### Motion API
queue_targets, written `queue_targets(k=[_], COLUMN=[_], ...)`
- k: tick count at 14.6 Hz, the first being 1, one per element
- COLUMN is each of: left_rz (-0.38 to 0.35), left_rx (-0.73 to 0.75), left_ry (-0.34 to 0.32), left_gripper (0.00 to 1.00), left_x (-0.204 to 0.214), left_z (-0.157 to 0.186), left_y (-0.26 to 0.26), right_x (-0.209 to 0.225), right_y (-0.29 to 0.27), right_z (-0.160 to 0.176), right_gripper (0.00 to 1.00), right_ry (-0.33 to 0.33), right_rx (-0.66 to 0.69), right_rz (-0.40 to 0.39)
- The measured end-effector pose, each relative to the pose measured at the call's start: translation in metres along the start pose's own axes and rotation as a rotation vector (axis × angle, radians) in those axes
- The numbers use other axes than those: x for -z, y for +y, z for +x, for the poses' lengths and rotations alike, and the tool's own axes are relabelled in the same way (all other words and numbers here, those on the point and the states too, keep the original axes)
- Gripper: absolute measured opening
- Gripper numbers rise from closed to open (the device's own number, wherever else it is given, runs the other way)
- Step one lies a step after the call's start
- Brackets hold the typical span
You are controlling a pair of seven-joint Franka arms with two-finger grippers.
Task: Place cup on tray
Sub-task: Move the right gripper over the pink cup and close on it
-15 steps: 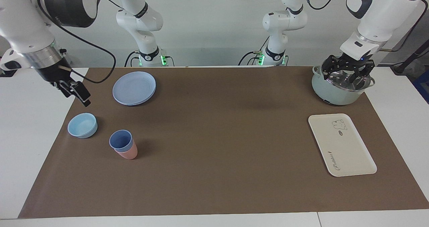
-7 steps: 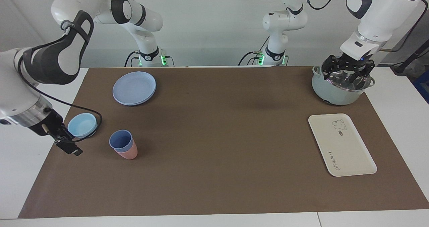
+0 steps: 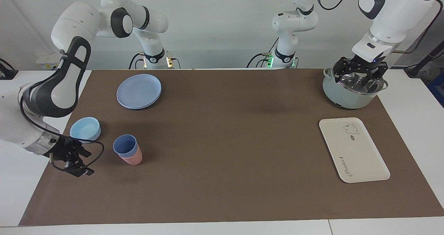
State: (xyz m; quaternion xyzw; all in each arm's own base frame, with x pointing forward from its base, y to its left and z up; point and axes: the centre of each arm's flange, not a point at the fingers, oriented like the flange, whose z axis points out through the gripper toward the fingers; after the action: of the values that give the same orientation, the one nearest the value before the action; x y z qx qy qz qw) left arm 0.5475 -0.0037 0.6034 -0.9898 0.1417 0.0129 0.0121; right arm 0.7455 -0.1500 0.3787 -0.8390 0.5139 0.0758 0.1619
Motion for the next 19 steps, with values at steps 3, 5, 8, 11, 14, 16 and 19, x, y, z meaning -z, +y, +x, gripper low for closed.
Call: queue_targets(k=[3,5,8,11,14,16,19], left_rz=[0.0,0.0,0.0,0.0,0.0,0.0,0.0], left_rx=[0.0,0.0,0.0,0.0,0.0,0.0,0.0], left_ry=[0.0,0.0,0.0,0.0,0.0,0.0,0.0], left_gripper=[1.0,1.0,1.0,1.0,1.0,1.0,1.0], left_x=[0.0,0.0,0.0,0.0,0.0,0.0,0.0], left_z=[0.0,0.0,0.0,0.0,0.0,0.0,0.0], left_y=[0.0,0.0,0.0,0.0,0.0,0.0,0.0], right_x=[-0.024,-0.032,-0.056,-0.07,-0.075,-0.075,-0.076], right_y=[0.001,0.003,0.014,0.024,0.035,0.045,0.051], right_z=[0.005,0.003,0.001,-0.009,-0.017,-0.013,-0.012], right_gripper=[0.95,0.98,0.98,0.98,0.99,1.0,1.0], right_ry=[-0.083,-0.131,-0.184,-0.243,-0.282,-0.291,-0.303], right_rx=[-0.149,-0.253,-0.309,-0.344,-0.37,-0.39,-0.403], right_rz=[0.043,0.052,0.02,0.006,-0.005,-0.01,-0.011])
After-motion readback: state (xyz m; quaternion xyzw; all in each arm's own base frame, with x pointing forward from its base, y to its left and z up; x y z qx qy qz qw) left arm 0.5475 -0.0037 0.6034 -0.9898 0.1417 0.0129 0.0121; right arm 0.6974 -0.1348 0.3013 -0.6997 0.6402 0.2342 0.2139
